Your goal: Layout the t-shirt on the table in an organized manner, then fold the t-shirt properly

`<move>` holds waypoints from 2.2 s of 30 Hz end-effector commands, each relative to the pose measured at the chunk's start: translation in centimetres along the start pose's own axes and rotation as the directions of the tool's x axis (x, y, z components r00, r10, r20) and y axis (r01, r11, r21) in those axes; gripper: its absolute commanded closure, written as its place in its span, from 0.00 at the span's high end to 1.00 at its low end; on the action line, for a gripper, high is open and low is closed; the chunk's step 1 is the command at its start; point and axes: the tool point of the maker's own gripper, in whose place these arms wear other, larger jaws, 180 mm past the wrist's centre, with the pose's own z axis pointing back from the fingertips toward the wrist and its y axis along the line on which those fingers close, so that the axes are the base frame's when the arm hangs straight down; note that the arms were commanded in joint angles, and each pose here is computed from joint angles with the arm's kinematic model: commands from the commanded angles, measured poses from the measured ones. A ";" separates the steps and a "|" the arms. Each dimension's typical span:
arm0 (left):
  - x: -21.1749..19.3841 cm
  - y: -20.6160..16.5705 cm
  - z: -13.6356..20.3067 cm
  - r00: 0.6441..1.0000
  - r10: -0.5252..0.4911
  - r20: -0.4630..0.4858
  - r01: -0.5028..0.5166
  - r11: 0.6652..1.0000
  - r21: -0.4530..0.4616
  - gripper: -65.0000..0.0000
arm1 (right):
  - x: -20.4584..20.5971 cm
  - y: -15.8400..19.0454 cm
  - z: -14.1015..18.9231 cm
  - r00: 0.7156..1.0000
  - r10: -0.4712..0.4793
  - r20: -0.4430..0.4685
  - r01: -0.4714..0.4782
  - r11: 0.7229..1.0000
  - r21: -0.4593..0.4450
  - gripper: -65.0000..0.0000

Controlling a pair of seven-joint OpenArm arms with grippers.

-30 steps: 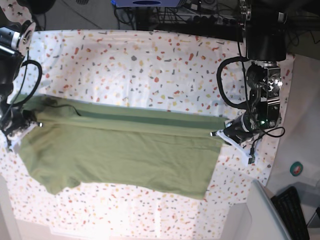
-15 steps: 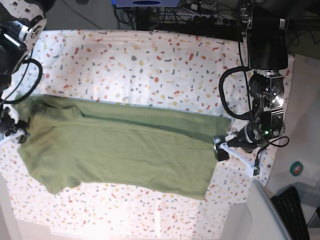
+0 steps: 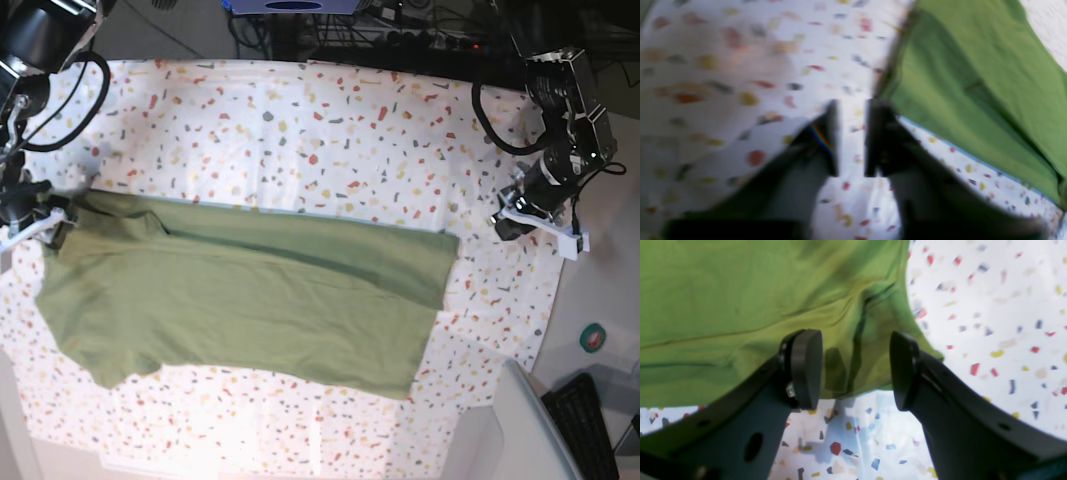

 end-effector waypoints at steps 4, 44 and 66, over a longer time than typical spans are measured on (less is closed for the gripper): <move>0.8 1.4 1.1 0.999 0.006 0.040 -0.007 1.000 0.023 0.00 | 1.8 -0.6 0.4 0.999 0.015 0.050 -0.014 1.000 -0.010 0.19; -0.1 2.4 1.6 1.000 -0.015 0.011 0.014 0.999 0.045 0.00 | 4.1 3.7 -8.1 0.994 -0.078 -0.073 0.088 0.985 0.147 0.00; -0.1 3.1 1.9 1.000 -0.026 0.004 0.026 0.998 0.057 0.61 | -0.7 7.6 -6.8 0.980 -0.104 -0.172 0.136 0.973 0.187 0.00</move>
